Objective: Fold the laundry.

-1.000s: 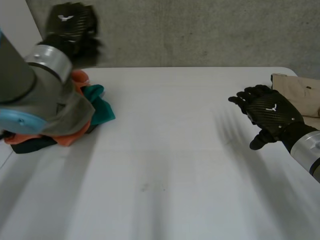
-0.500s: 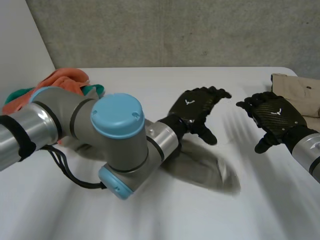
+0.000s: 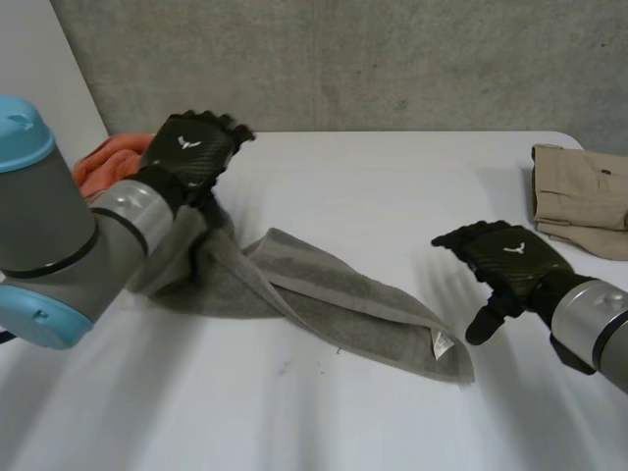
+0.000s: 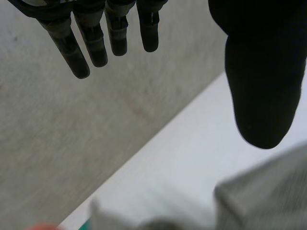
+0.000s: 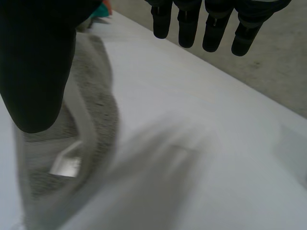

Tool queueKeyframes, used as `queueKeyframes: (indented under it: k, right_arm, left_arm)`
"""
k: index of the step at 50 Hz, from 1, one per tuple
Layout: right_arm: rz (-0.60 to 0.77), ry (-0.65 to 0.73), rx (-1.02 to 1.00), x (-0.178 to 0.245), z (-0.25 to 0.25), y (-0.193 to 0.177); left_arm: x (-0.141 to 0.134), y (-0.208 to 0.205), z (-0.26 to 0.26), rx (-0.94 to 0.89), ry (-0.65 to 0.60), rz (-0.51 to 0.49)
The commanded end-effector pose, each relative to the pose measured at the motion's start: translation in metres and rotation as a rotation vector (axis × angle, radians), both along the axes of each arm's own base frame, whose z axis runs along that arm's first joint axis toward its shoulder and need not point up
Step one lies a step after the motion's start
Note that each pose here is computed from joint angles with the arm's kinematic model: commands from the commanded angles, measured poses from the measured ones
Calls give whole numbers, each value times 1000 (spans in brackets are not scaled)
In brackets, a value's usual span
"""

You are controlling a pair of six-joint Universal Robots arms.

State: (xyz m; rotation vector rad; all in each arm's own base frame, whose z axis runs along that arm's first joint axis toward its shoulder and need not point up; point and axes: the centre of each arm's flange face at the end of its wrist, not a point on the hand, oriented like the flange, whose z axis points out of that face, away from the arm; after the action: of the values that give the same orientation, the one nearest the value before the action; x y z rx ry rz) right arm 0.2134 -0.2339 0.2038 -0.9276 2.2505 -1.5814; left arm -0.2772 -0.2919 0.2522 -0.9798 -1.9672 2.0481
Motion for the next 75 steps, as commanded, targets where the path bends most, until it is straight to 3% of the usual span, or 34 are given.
queueKeyframes:
  k: [1, 8, 20, 25, 30, 36, 39, 45, 52, 57, 62, 66, 70, 75]
  right_arm:
    - [62, -13, -12, 38, -29, 1]
    - [45, 36, -23, 55, -60, -6]
    - [14, 60, -111, 62, -69, -27]
    - [-26, 70, -185, 57, -47, -30]
    - [-49, 74, -374, 44, 19, -28]
    - [-157, 158, -522, 6, 80, -50]
    - [-175, 178, -532, -1, 97, -55]
    - [-170, 212, -449, 3, 76, -84]
    - [-151, 267, -339, 6, 47, -93]
    - [-149, 258, -341, 11, 39, -111]
    - [-174, 233, -415, 18, 46, -139]
    - [-208, 240, -441, 23, 42, -148]
    - [-205, 255, -405, 25, 31, -140]
    - [-194, 276, -348, 21, 15, -128]
  left_arm:
    - [26, -45, -42, -13, -212, 35]
    - [25, -60, -87, 93, -276, -37]
    - [36, -64, -98, 106, -340, 39]
    - [16, -36, -57, 43, -265, 0]
    - [4, 3, 2, -36, -132, -36]
    - [15, 45, 72, -144, 52, -25]
    - [20, 57, 80, -150, 82, -26]
    - [25, 76, 45, -44, 52, -44]
    - [17, 87, -6, 44, 8, -80]
    - [4, 66, -23, 37, -3, -89]
    - [-22, 15, 2, -148, 22, -85]
    - [-43, 4, 10, -188, 29, -120]
    - [-56, 26, -13, -55, -30, -178]
    - [-38, 58, -41, 168, -127, -177]
